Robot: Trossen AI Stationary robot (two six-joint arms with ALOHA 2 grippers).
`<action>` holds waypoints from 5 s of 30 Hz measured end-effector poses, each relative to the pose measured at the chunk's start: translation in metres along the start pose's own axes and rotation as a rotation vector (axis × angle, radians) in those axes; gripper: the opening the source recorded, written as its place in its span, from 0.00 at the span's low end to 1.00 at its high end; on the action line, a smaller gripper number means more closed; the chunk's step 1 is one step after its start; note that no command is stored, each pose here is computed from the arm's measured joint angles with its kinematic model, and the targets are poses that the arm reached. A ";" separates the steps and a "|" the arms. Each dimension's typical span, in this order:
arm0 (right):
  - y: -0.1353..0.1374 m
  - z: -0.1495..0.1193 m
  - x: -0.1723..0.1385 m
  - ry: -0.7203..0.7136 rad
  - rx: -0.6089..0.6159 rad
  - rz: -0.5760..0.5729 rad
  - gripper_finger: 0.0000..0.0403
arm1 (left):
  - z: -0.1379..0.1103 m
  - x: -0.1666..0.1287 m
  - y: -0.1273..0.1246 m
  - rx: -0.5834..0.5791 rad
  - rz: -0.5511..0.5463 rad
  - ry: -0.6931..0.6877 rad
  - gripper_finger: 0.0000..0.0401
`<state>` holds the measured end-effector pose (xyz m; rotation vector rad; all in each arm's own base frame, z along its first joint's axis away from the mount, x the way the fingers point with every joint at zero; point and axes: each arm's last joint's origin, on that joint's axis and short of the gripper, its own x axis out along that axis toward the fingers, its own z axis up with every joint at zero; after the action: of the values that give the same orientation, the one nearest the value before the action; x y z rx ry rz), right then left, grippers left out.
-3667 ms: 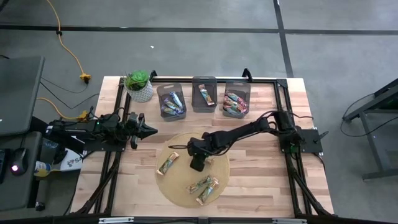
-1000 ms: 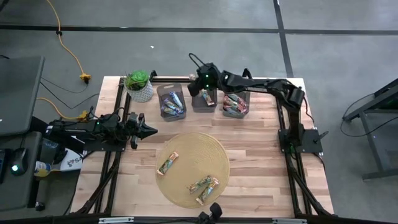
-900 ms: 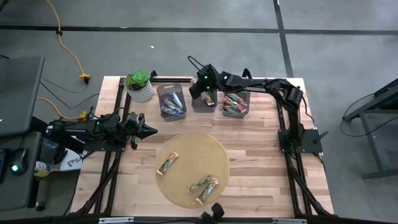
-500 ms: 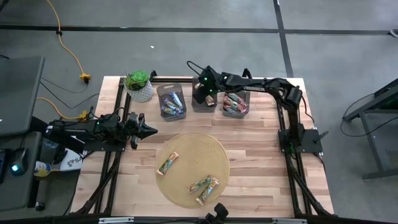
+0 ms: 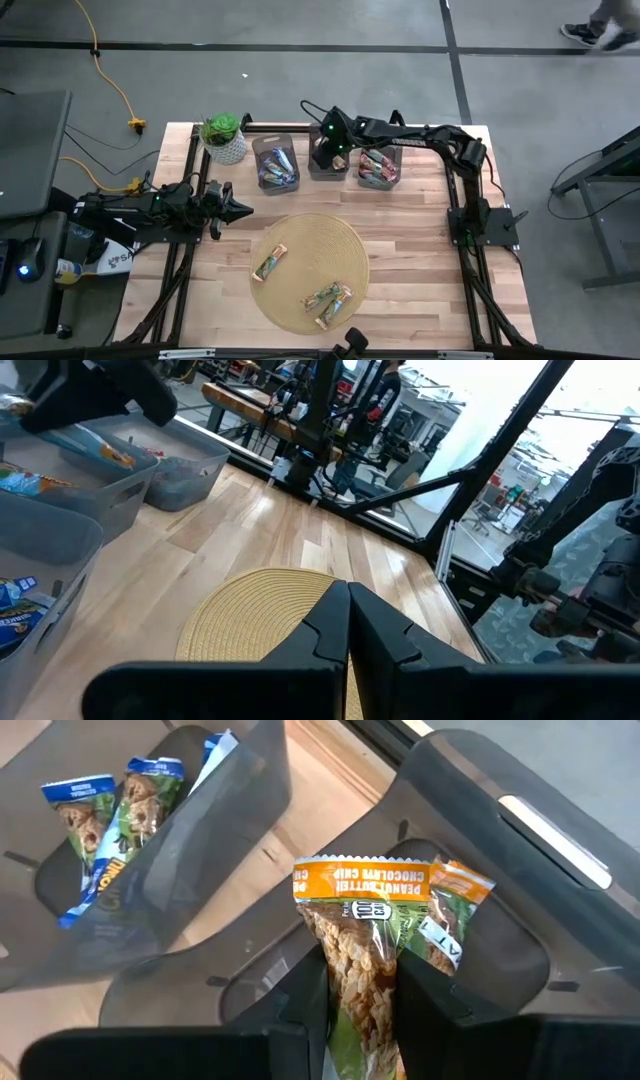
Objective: Pick and place Granola Bars by type
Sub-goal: Put the yellow granola bar into the center black bin
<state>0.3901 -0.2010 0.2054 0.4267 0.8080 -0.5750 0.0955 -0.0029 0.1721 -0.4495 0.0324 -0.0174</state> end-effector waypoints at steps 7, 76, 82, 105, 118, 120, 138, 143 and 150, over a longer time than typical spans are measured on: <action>0.000 0.000 0.000 0.001 -0.007 0.005 0.27 | 0.000 0.000 0.000 0.000 0.000 0.000 0.00; 0.268 -0.097 -0.128 -0.068 -0.737 0.671 0.35 | 0.000 0.000 0.000 0.000 0.001 -0.001 0.00; 0.284 -0.108 -0.157 -0.091 -0.794 0.499 0.35 | 0.000 0.000 0.000 0.000 0.001 0.000 0.00; 0.304 -0.176 -0.127 0.268 -0.929 0.572 0.53 | 0.000 0.000 0.000 0.000 0.001 0.000 0.00; 0.309 -0.203 -0.090 0.360 -0.911 0.501 0.53 | 0.000 0.000 0.000 0.000 0.001 -0.001 0.00; 0.311 -0.203 -0.088 0.356 -0.896 0.504 0.53 | 0.000 0.000 0.000 0.000 0.001 0.000 0.00; 0.307 -0.222 -0.076 0.384 -0.853 0.499 0.53 | 0.000 0.000 0.000 0.000 0.000 0.000 0.00; 0.305 -0.226 -0.072 0.375 -0.846 0.498 0.53 | 0.000 0.000 0.000 0.000 0.000 0.000 0.00; 0.302 -0.232 -0.065 0.378 -0.836 0.495 0.53 | 0.000 0.000 0.000 0.000 0.000 0.000 0.00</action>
<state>0.4151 0.1809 0.1530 -0.0554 1.1709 0.3313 0.0955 -0.0029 0.1721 -0.4495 0.0322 -0.0175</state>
